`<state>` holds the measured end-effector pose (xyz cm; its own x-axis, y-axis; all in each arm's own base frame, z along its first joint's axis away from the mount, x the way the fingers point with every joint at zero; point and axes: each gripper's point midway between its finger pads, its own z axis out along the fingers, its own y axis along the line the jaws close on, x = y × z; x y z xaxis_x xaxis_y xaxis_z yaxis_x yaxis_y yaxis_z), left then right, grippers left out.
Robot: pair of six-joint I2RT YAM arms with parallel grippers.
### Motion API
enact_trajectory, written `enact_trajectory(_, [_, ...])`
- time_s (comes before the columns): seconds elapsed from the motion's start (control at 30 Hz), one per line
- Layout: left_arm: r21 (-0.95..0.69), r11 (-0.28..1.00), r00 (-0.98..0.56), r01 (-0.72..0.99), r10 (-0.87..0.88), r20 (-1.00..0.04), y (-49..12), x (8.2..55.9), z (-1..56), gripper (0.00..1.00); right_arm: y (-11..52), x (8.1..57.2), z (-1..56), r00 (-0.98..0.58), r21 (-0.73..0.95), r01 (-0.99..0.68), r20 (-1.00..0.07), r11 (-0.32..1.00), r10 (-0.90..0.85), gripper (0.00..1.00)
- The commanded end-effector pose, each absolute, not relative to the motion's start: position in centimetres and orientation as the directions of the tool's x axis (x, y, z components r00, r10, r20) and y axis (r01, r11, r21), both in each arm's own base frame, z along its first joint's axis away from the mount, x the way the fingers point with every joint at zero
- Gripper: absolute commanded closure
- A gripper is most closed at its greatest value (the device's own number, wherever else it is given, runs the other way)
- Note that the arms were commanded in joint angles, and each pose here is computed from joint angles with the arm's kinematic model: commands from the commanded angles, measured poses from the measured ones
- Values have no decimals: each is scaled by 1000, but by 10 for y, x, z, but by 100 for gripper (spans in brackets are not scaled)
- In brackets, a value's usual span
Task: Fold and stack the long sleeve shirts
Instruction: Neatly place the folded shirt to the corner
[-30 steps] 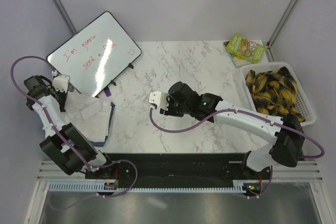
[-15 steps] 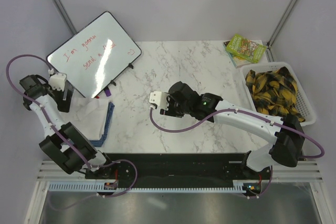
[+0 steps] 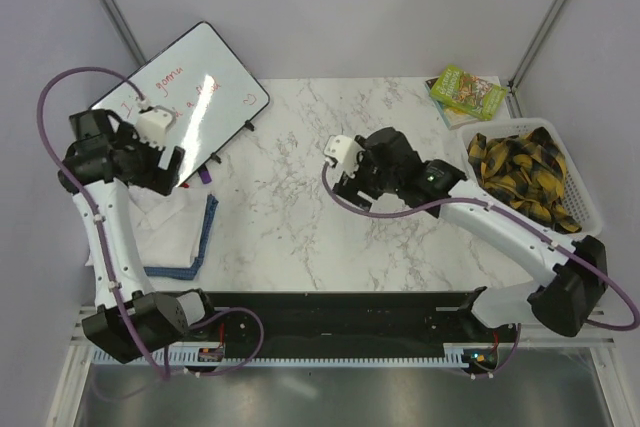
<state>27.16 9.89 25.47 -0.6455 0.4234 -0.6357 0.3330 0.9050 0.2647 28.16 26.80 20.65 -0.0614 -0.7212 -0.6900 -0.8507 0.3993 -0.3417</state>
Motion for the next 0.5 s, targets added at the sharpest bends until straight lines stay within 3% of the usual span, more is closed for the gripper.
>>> enact_trajectory(0.0, [70, 884, -585, 463, 364, -724, 7, 271, 280, 1, 231, 288, 228, -198, -221, -799, -782, 559, -591, 3])
enact_trajectory(0.2, [-43, 817, -569, 575, 362, -738, -84, 312, 277, 0, 158, 309, 228, -413, -34, -634, -830, 773, -375, 2])
enact_trajectory(0.47, [-215, 781, -662, 586, 308, -683, -158, 336, 209, 1, 101, 317, 195, -619, 197, -422, -775, 885, -123, 2])
